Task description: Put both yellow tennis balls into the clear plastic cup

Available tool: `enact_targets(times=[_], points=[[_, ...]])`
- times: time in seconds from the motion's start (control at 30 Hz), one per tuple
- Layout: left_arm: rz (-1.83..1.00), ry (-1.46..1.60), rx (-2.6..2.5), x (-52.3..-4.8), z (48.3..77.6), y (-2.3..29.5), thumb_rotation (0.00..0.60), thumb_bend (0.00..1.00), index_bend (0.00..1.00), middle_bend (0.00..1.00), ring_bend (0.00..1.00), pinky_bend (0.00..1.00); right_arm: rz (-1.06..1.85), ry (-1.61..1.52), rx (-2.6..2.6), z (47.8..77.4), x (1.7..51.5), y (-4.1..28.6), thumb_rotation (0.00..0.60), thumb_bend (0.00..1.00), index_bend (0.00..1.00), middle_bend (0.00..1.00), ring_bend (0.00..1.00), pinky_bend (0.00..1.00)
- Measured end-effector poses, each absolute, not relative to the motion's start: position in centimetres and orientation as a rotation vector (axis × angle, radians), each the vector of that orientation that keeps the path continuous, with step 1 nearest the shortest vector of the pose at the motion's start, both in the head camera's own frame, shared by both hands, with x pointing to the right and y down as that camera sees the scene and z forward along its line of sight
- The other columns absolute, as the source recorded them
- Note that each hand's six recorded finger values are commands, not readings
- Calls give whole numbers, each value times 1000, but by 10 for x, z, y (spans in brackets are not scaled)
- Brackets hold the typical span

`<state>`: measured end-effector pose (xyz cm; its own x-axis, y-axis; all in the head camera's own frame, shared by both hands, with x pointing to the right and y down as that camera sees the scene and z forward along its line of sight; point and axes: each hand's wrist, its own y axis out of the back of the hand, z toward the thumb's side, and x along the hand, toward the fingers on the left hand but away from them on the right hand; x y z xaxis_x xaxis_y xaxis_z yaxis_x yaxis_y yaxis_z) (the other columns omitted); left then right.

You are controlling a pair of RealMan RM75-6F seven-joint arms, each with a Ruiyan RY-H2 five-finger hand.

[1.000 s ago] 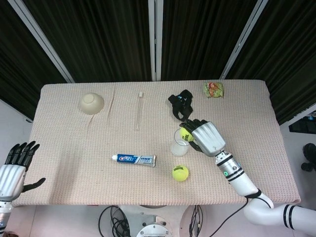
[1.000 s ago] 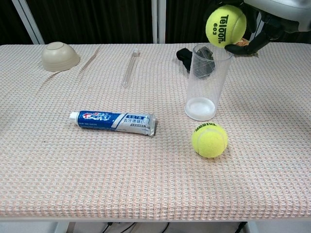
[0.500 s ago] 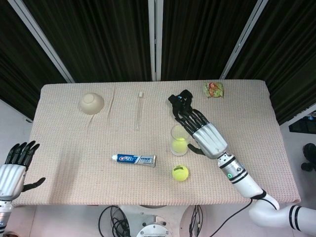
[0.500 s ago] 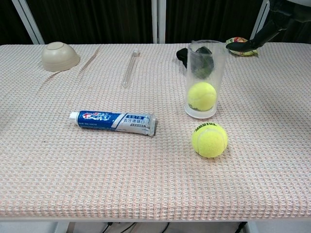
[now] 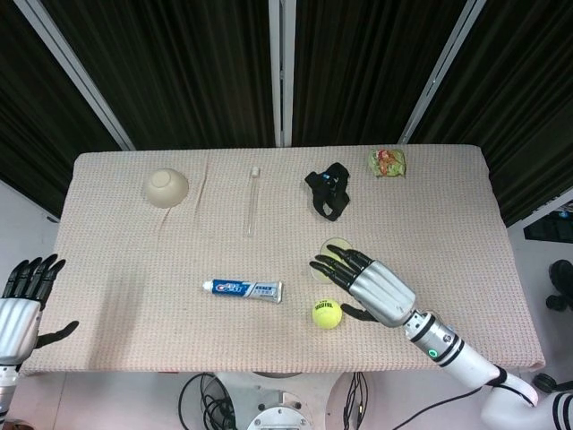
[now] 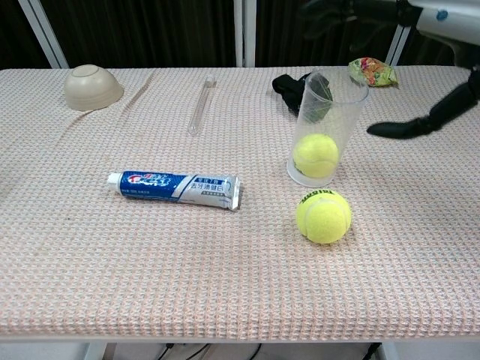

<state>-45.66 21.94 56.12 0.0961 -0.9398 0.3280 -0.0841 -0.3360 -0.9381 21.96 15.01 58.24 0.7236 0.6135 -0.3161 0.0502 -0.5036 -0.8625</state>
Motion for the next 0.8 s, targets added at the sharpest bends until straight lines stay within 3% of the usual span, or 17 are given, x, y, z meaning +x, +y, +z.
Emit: enact_targets(times=[0.27,0.4,0.53,0.8], points=[[-1354,1039,-1572,-458,561,219,600,106,14,0,0,0,896,-358,-2067,610,247,182,600,204,49,157,89,293],[-1357,1045,-1571,-458,561,219,600,123,15,0,0,0,944,-337,-2072,622,257,185,600,224,54,159,89,294],[-1355,1031,-1577,-456,561,220,600,164,15,0,0,0,986,-314,-2077,636,264,187,600,318,53,148,83,290],[-1347,1027,-1608,-456,560,221,600,163,14,0,0,0,1015,-291,-2106,658,259,185,600,327,1,121,78,284]])
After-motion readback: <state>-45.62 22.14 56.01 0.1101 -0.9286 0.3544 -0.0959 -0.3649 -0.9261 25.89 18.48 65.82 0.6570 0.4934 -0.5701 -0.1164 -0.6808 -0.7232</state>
